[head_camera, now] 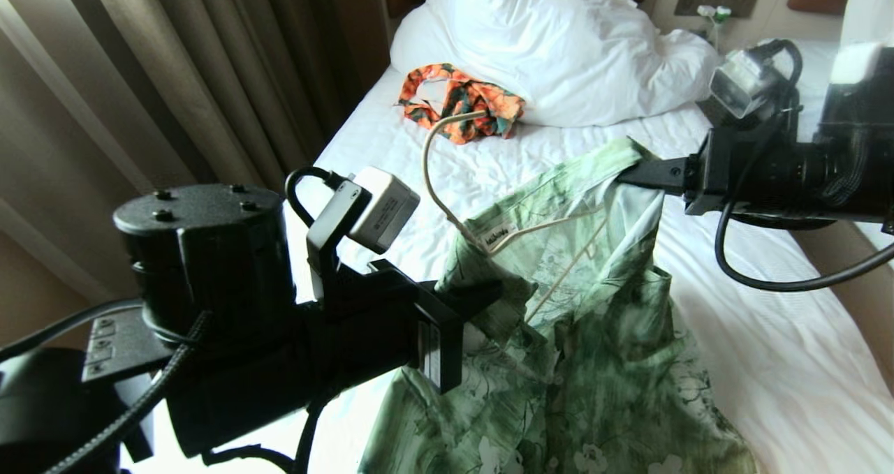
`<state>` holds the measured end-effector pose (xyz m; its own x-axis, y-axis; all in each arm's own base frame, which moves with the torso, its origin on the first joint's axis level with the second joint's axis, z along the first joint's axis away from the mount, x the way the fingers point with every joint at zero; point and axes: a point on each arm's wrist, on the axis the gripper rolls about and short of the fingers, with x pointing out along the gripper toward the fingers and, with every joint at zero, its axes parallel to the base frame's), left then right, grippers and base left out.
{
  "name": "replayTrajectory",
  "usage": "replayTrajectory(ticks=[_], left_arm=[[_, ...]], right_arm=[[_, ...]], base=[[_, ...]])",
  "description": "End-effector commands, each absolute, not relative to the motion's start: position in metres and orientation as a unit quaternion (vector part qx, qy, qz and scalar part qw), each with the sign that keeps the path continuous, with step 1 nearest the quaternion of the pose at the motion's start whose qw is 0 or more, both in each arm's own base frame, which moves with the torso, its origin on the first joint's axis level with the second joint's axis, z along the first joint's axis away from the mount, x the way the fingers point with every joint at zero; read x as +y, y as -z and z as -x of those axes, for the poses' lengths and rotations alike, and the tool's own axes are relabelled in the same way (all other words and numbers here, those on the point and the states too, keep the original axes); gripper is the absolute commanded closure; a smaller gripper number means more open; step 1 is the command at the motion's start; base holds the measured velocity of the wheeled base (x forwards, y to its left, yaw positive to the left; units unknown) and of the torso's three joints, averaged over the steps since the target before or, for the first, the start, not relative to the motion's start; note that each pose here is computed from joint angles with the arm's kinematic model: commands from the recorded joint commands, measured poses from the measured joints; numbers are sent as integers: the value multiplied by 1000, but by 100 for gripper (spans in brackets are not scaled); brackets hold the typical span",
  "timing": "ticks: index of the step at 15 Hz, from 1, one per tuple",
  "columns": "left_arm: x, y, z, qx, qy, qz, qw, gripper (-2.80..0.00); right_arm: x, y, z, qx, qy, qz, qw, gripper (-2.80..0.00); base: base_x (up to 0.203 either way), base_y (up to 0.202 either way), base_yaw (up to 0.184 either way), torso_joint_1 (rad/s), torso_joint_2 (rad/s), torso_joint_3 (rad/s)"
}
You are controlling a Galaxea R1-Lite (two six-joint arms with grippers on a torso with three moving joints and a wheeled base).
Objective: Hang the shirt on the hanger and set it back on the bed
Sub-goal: Hook the other side of the shirt onto the hanger
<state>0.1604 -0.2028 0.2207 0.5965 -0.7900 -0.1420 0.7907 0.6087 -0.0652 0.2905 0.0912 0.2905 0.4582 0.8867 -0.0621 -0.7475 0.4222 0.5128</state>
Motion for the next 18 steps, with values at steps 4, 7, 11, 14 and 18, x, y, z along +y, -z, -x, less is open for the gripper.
replayTrajectory(ticks=[4,7,11,14,18], left_arm=[[-204,-229,-150,63,460,5,886,0],[-217,-226,-150,70,466,3,882,0],[-244,-227,-161,56,471,18,880,0],[-266,-224,-170,41,477,30,877,0],[-281,-222,-180,6,478,49,877,0]], right_arm=[[101,-319,-258,124,-534,-193,814,0],[106,-323,-251,120,-546,-190,807,0],[108,-329,-242,110,-557,-183,803,0],[110,-327,-243,111,-559,-178,802,0],[106,-328,-234,100,-565,-163,802,0]], base=[[0,0,0,0,0,0],[0,0,0,0,0,0],[0,0,0,0,0,0],[0,0,0,0,0,0],[0,0,0,0,0,0]])
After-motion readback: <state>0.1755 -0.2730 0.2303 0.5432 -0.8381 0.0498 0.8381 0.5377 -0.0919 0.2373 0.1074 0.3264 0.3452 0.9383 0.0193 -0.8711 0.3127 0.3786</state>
